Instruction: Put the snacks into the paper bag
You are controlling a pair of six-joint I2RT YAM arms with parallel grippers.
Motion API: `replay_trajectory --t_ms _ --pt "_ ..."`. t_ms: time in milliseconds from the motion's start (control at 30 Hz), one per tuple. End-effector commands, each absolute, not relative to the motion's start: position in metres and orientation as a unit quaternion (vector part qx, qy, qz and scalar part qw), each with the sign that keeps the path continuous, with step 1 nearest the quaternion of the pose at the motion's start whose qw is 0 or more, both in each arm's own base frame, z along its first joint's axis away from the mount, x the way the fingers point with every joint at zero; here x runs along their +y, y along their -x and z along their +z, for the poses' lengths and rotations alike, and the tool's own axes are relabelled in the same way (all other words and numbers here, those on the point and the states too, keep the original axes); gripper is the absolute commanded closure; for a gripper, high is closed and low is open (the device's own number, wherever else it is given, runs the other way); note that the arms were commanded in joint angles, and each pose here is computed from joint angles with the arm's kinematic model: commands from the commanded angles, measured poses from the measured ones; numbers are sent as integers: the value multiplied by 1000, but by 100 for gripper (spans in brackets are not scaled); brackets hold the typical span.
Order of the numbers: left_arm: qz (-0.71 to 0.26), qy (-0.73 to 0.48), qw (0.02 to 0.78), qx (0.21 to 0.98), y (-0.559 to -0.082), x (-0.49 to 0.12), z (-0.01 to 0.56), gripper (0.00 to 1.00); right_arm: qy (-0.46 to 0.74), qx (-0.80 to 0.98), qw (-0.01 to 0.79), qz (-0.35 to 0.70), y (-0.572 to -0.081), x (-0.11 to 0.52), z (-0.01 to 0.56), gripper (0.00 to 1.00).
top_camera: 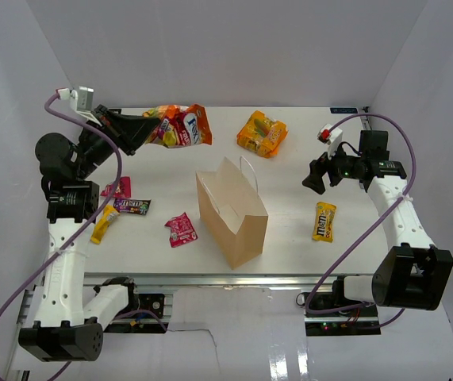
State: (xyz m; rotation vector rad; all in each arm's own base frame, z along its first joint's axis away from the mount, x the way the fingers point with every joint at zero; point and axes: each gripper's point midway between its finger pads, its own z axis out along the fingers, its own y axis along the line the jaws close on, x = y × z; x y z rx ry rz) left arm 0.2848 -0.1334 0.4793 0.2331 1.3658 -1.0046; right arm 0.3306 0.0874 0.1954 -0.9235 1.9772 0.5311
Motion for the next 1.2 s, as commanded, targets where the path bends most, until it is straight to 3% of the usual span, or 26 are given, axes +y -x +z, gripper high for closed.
replay_trajectory --t_ms 0,700,800,900,933,1000,1033,1167 --pt "-464 -174 637 590 -264 -156 478 100 381 777 460 197 -343 85 212 7" --pt "-516 -286 538 602 -244 -215 436 100 378 787 455 178 -336 77 202 7" --pt "-519 -288 527 609 -245 -220 432 96 378 786 456 179 -337 77 203 7" --pt "-521 -290 517 614 -249 -227 427 83 368 783 465 188 -346 80 209 7" --pt "-520 -284 515 619 -252 -228 424 72 357 785 467 195 -350 81 210 7" --pt "-519 -283 513 622 -253 -232 423 61 317 797 463 222 -363 86 213 6" --pt "-517 -280 515 624 -255 -232 422 49 305 803 461 222 -369 88 214 5" --pt "-513 -277 518 626 -258 -233 424 36 194 855 438 200 -417 83 203 4"
